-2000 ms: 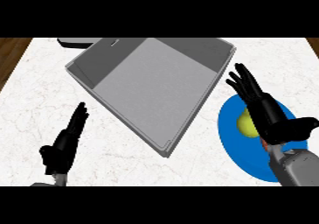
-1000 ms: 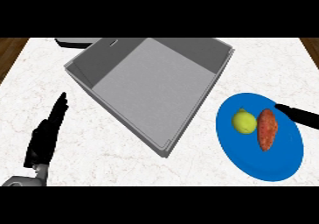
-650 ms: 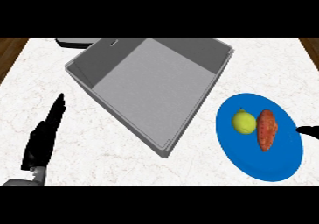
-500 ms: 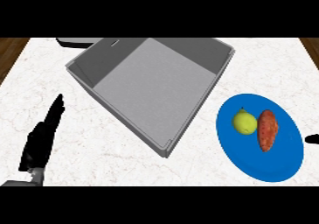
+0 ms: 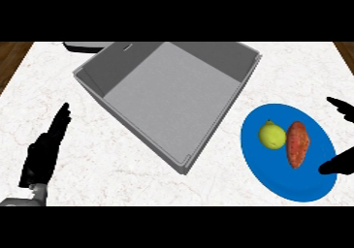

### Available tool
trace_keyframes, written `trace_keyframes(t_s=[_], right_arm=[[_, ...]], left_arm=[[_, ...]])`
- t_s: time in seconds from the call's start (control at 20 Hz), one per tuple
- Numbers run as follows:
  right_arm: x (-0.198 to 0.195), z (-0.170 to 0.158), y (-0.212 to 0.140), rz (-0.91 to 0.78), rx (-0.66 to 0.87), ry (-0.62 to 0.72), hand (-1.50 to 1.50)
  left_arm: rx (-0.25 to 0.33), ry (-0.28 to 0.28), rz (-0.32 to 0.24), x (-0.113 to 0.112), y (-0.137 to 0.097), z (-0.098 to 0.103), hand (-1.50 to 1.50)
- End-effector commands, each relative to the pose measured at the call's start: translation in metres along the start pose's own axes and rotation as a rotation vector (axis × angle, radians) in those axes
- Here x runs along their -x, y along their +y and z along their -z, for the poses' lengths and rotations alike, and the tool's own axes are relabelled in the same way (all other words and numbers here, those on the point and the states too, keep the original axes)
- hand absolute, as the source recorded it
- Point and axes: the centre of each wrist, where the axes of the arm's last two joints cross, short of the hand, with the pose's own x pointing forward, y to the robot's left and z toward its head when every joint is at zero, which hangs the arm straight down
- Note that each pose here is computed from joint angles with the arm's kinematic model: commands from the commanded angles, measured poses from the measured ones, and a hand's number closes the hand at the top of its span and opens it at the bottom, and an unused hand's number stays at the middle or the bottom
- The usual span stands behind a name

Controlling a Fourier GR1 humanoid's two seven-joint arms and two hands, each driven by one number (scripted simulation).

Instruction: Pick the sweet potato from the plate and place it in the cardboard box

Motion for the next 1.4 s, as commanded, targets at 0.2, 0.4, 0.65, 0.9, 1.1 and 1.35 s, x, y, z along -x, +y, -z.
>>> trace_keyframes(t_s=[0.2, 0.4, 0.65, 0.9, 1.1, 1.35], right_arm=[[-0.01, 0.017, 0.029, -0.036, -0.016, 0.083, -1.5], [-0.013, 0.007, 0.04, -0.065, -0.01, 0.127, -1.5], [-0.008, 0.01, 0.051, -0.049, -0.023, 0.145, -1.5], [-0.018, 0.015, 0.045, -0.066, -0.021, 0.139, -1.5], [0.004, 0.029, 0.052, -0.061, -0.026, 0.13, -1.5], [0.001, 0.004, 0.05, -0.046, -0.01, 0.132, -1.5]], left_arm=[[-0.009, -0.001, 0.005, 0.0, -0.009, -0.001, 0.0], [0.009, 0.007, -0.017, -0.009, -0.016, 0.0, 0.0], [-0.007, -0.007, 0.005, -0.01, -0.011, 0.005, 0.0], [-0.009, -0.006, 0.009, -0.012, 0.001, -0.012, 0.0], [0.007, -0.012, -0.007, -0.027, -0.004, -0.013, 0.0], [-0.015, 0.0, 0.003, -0.015, -0.009, -0.008, 0.0]])
